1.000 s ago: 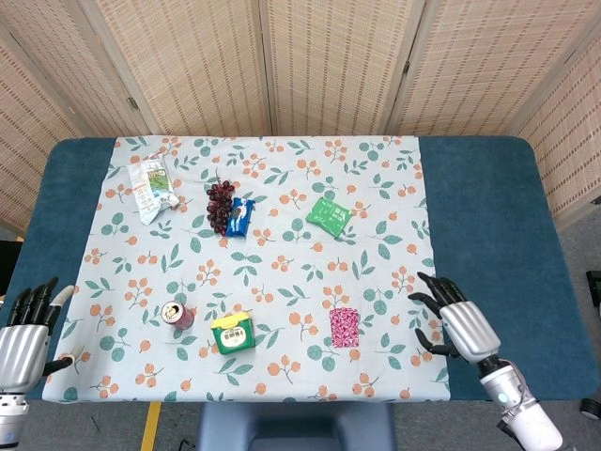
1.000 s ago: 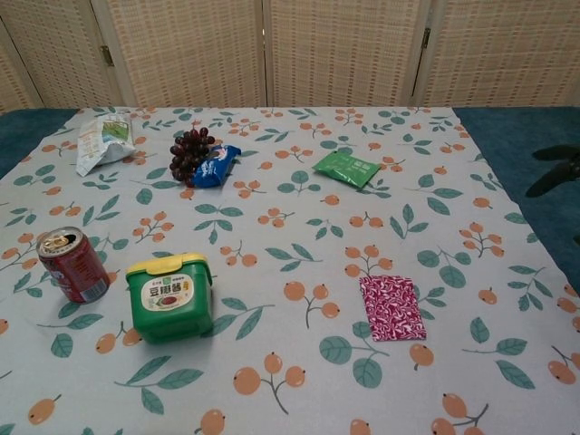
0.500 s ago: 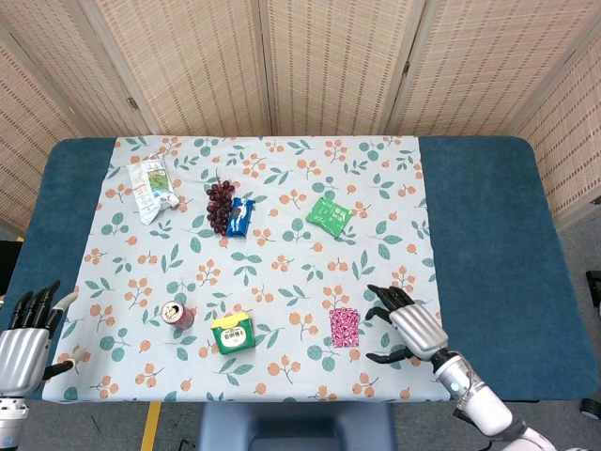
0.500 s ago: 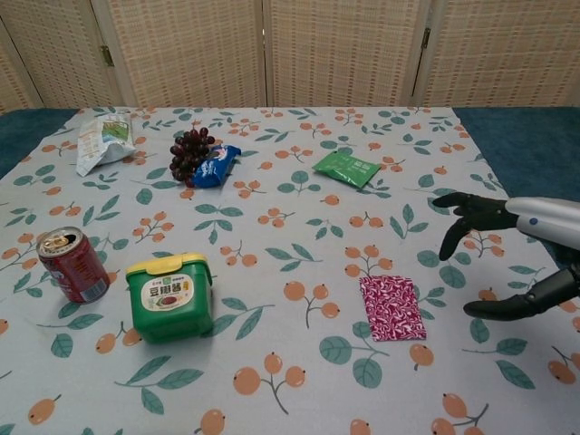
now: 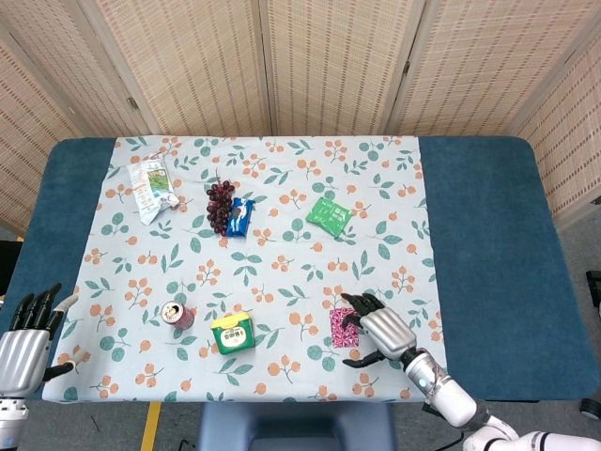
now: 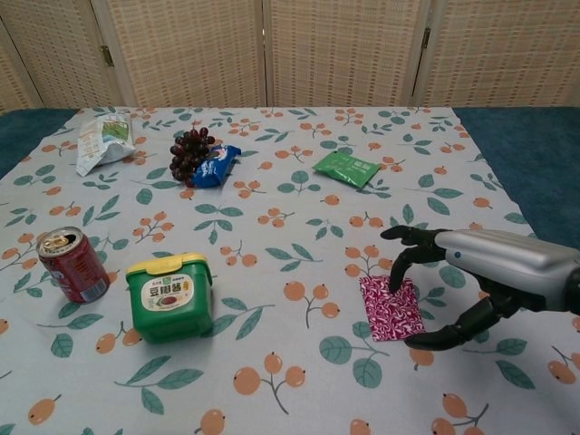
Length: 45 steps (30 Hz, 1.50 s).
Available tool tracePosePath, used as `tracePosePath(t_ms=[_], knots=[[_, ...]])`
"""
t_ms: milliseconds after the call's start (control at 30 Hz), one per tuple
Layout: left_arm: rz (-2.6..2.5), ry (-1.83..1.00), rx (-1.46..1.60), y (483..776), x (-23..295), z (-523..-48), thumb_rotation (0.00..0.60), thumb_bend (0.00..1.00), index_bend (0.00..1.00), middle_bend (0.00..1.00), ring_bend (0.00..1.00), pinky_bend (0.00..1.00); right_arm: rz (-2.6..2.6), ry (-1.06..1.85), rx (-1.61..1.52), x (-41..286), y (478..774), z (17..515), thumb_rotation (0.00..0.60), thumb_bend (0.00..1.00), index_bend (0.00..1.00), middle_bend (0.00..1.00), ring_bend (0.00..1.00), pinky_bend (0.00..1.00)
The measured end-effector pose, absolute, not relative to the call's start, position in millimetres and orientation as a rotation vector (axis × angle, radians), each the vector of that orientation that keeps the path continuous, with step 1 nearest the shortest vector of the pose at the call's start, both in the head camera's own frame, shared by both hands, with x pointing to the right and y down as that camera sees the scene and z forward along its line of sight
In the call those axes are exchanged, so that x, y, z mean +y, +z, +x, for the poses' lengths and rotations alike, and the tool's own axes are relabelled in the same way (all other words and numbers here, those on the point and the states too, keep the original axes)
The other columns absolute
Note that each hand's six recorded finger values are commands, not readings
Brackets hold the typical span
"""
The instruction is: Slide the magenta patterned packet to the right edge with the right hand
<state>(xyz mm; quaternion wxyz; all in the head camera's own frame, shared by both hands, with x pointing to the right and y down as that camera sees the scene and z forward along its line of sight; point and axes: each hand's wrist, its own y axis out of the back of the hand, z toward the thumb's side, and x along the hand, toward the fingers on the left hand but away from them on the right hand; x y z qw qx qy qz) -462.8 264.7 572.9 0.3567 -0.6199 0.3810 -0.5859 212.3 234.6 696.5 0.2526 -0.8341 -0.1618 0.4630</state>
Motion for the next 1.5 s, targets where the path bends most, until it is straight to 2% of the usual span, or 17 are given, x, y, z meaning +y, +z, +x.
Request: tracePosePath(t_ms=[800,1500], knots=[[-1.600,-1.534,0.978,576,266,-467,0.600,0.24,0.20,0.06,0.09,0.00,-2.218,1.296,-0.370,238,722,204,0.327,0.21,0.36,0.02,0.00,0.00],[-1.604,-1.528,0.963,577,266,-461,0.600,0.24,0.24,0.06,0.09,0.00,-2.100,1.453,-0.453,240,710,277,0.328,0.21,0.37,0.02,0.00,0.00]])
